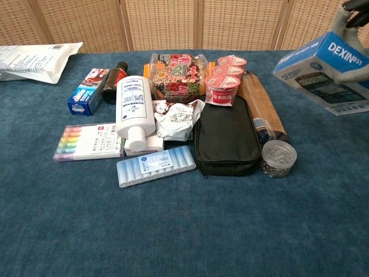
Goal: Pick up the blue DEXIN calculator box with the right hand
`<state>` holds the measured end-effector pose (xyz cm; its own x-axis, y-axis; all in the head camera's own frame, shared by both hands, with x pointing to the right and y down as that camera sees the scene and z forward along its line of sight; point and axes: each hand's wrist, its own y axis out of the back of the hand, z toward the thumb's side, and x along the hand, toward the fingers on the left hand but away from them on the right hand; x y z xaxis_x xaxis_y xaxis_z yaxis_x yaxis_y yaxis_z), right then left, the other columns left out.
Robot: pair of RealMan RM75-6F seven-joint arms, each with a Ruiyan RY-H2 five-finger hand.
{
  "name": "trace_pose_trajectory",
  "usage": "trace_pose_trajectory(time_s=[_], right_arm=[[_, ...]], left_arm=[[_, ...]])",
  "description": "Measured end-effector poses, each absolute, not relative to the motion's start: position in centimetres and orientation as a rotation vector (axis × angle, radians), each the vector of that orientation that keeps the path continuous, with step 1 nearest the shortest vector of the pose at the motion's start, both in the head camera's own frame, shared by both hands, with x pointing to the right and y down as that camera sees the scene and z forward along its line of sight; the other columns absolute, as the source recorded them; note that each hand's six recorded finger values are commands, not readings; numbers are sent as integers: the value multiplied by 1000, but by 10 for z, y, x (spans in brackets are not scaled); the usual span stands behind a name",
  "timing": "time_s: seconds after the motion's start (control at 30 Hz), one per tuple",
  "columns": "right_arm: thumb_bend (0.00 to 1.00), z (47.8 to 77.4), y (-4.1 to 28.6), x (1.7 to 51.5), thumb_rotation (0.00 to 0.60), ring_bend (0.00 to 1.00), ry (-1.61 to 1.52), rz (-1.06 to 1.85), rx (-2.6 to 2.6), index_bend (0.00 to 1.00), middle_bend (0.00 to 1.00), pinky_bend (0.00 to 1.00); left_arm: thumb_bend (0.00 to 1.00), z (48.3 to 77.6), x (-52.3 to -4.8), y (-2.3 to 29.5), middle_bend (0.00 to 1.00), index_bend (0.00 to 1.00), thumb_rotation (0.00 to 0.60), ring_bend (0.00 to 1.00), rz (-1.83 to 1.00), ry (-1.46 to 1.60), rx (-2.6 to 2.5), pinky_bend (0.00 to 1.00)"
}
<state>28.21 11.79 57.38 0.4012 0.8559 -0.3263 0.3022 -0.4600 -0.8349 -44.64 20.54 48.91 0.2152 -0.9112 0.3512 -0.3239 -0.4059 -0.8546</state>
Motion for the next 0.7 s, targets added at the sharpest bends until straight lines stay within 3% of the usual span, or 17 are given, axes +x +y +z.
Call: trace_pose_trajectory(time_s=[0.7], right_arm=[[0,497,54,261,600,1000,-1038,840,-1884,519,947,1000]], left_arm=[[181,480,-448,220,66,0,600,17,-1164,1164,-1852,0]])
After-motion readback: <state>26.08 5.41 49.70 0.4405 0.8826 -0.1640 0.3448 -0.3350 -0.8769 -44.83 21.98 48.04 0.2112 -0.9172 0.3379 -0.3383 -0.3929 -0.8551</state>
